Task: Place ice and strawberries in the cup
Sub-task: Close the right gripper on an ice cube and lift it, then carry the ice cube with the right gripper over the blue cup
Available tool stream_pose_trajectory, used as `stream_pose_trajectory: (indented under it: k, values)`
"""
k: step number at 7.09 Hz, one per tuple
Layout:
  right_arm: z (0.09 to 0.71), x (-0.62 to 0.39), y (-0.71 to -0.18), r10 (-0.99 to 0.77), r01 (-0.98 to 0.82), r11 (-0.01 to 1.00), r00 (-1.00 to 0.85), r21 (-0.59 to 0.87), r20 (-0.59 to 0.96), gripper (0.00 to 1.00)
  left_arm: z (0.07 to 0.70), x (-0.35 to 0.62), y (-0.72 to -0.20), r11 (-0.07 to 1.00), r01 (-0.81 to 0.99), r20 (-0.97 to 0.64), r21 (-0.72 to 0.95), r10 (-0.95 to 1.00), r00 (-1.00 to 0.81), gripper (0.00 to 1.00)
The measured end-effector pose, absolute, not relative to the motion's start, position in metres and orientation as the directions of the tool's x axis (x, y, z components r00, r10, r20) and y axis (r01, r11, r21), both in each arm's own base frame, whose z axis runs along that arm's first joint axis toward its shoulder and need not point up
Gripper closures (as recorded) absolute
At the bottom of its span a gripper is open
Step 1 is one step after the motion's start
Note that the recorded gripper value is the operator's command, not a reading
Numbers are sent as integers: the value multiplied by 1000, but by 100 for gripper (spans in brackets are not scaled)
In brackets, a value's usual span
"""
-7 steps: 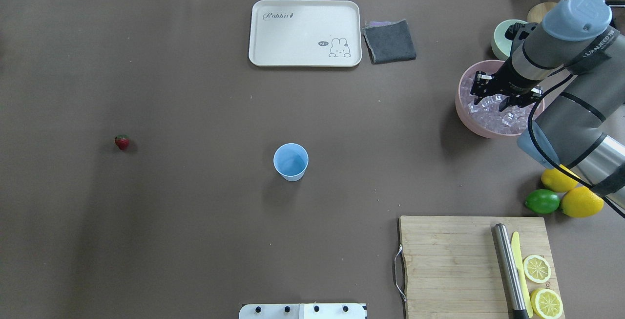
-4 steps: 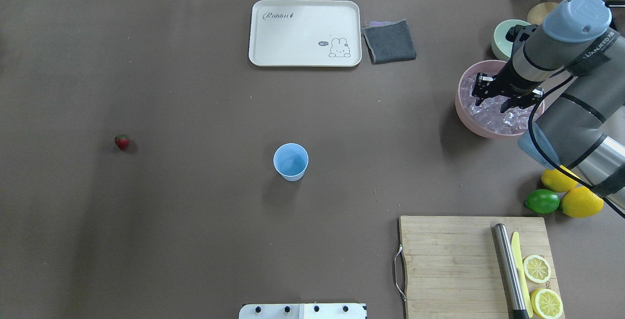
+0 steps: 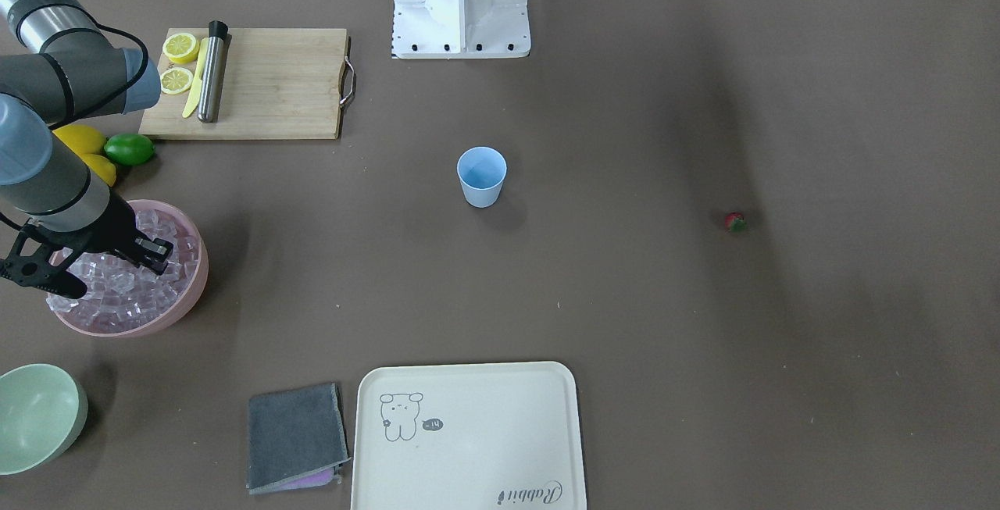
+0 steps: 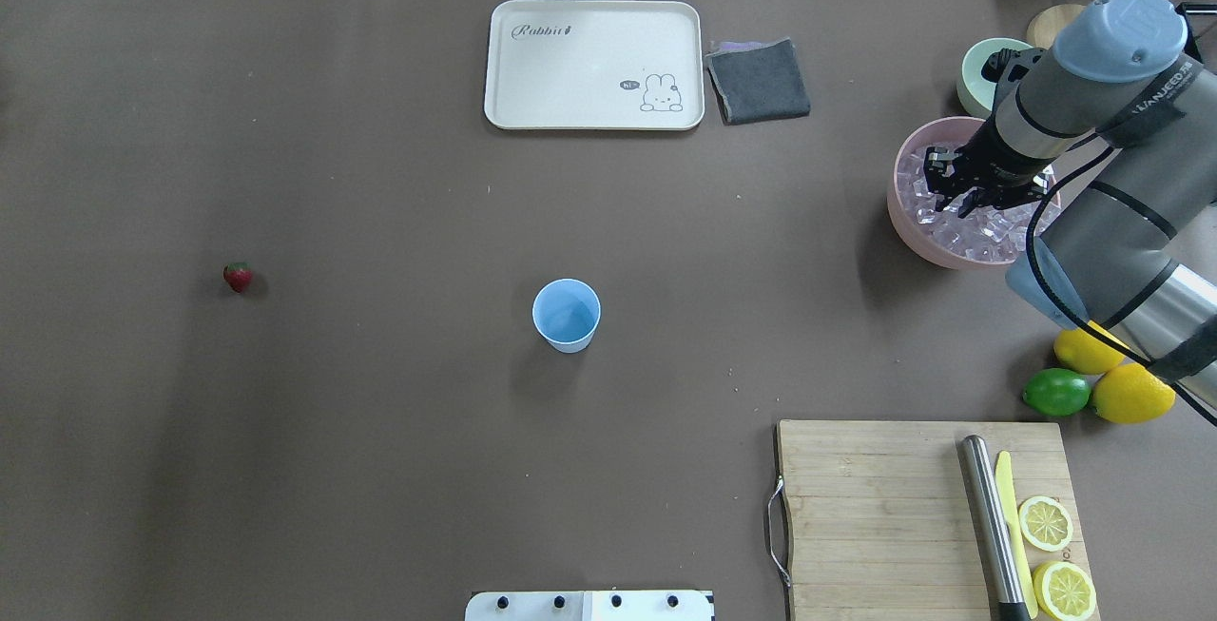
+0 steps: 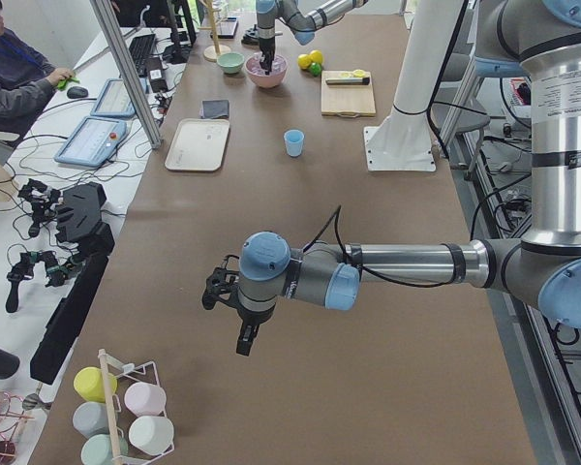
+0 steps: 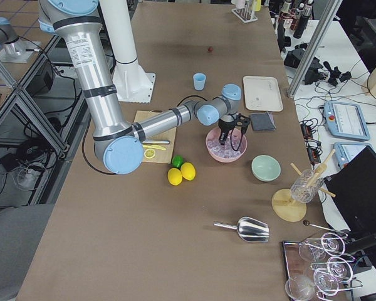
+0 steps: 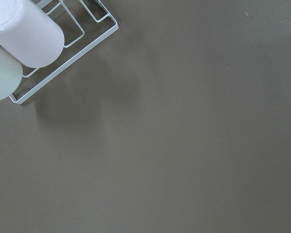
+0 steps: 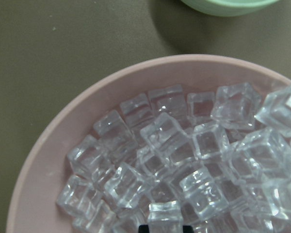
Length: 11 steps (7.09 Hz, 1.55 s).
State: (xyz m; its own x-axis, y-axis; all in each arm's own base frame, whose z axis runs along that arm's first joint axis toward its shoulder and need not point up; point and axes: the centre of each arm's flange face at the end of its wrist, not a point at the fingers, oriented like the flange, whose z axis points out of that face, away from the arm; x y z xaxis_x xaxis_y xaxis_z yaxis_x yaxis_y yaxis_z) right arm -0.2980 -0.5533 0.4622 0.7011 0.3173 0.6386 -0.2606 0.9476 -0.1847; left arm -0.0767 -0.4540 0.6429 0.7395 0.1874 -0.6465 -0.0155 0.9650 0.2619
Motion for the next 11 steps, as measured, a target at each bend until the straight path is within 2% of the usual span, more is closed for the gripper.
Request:
stream_pose_trajectory:
  k: [4,7,9,11]
  values:
    - [417,-267,-560,281,-257,956,650,-143,706,100,648,-77,-453,967,-16,-649,254,182,739,2]
    - [306,-313,-545,104,-154,988,567,-19,817,100,651,-77,-454,969,-14,-650,249,178,738,2]
    - [217,-393,-504,94,-106,993,481,-49,872,100,652,-77,-453,970,-13,-652,244,174,738,2]
    - [164,-465,-437,78,-86,995,444,-44,893,100,657,-77,-453,972,-14,-654,236,169,737,2]
